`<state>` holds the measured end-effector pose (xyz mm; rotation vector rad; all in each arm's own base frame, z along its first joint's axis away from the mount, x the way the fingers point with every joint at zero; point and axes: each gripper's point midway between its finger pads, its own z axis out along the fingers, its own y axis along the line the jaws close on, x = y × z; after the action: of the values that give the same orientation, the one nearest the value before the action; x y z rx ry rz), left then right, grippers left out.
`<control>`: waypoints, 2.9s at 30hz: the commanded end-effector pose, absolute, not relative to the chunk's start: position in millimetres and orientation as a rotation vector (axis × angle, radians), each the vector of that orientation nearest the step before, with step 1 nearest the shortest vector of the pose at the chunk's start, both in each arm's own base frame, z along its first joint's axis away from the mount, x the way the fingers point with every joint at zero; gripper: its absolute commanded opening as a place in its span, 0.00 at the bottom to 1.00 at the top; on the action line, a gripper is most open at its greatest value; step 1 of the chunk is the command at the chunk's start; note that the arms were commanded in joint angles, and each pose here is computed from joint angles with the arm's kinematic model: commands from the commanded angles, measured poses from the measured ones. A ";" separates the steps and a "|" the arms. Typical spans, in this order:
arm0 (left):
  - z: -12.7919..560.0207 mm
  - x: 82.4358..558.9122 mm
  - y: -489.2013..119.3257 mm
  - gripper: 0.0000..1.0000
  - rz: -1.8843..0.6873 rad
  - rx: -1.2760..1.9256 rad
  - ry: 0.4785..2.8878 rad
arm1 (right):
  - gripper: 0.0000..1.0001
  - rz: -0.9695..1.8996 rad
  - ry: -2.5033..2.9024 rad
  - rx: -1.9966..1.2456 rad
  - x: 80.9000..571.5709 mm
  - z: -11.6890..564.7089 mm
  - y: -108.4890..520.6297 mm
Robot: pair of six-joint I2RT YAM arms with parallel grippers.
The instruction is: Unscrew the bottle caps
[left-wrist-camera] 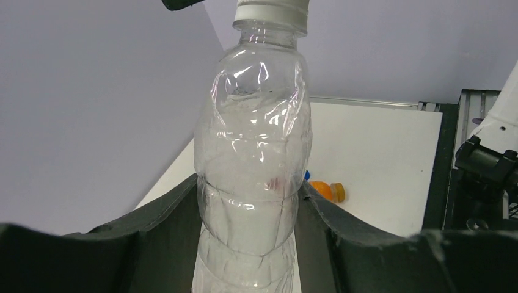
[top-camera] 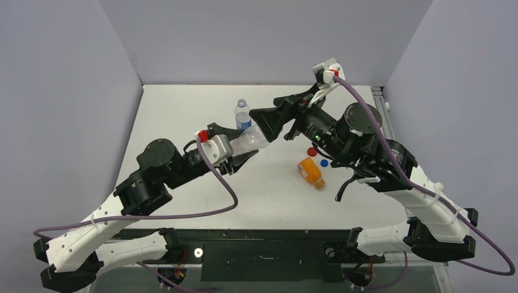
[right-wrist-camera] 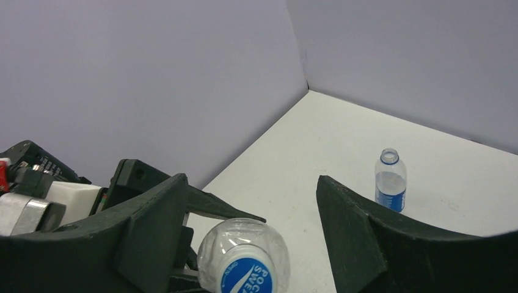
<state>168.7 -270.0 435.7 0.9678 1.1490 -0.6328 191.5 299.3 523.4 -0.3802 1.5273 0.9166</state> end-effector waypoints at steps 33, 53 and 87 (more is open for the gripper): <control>485.1 167.2 -256.6 0.25 -0.929 0.761 1.146 | 0.00 0.994 1.455 -0.347 194.3 554.9 322.5; 519.3 100.2 -273.9 0.23 -1.306 0.949 1.054 | 0.24 1.362 1.021 -0.939 95.1 609.6 336.9; 496.0 210.8 -240.5 0.18 -0.687 0.646 1.116 | 0.24 0.860 1.467 -0.259 216.0 568.5 312.1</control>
<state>210.5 -247.4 471.7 0.7166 1.1780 -0.6798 221.9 323.8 553.2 -0.2881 1.5031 0.8279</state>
